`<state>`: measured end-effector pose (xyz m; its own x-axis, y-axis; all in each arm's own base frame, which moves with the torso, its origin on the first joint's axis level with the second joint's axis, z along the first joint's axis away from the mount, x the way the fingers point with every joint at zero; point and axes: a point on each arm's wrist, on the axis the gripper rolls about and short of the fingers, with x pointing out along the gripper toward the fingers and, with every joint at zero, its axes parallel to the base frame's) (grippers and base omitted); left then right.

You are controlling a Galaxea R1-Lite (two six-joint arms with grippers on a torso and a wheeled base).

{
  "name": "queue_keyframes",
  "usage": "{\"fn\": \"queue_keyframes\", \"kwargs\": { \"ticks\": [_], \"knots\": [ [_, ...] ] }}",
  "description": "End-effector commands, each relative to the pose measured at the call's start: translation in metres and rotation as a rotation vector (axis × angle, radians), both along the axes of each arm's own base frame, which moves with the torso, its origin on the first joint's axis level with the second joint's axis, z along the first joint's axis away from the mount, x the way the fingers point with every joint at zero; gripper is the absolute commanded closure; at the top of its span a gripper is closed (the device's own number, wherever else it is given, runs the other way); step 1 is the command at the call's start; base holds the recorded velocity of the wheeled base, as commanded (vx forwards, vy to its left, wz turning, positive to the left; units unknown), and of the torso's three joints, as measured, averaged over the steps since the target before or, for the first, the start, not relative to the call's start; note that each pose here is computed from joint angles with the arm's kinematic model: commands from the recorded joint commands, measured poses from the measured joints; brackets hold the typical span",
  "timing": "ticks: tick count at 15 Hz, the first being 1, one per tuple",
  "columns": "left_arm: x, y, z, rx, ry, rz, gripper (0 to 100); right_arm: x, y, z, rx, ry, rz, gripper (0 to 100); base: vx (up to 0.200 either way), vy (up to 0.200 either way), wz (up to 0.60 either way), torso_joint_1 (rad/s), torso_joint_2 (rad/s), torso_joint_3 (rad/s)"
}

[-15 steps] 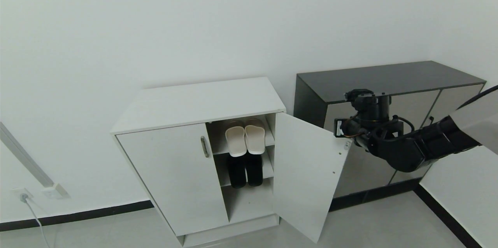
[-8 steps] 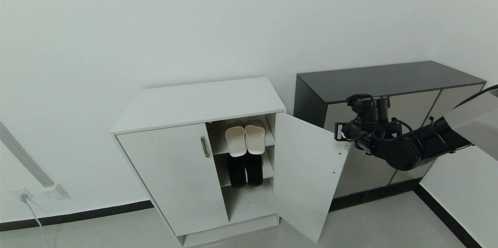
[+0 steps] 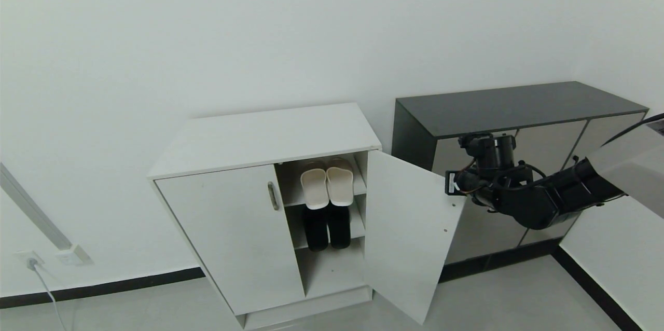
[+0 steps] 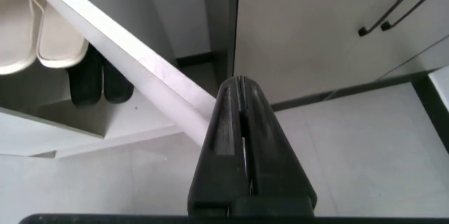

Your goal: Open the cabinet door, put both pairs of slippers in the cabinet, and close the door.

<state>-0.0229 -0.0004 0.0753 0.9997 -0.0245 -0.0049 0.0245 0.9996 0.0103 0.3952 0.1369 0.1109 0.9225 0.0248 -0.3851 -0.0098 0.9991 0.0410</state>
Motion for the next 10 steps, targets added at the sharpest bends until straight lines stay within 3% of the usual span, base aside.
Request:
{"fn": "queue_keyframes", "kwargs": {
  "ticks": [1, 5, 10],
  "knots": [
    [0.000, 0.000, 0.000, 0.000, 0.000, 0.000, 100, -0.001, 0.002, 0.000, 0.003, 0.005, 0.009, 100, 0.000, 0.000, 0.00, 0.000, 0.00, 0.000],
    [0.000, 0.000, 0.000, 0.000, 0.000, 0.000, 100, -0.010, 0.008, 0.003, 0.003, 0.016, 0.035, 100, 0.000, 0.000, 0.00, 0.000, 0.00, 0.000],
    [0.000, 0.000, 0.000, 0.000, 0.000, 0.000, 100, -0.049, 0.043, 0.010, -0.004, 0.029, 0.155, 100, 0.000, 0.000, 0.00, 0.000, 0.00, 0.000]
  ]
}}
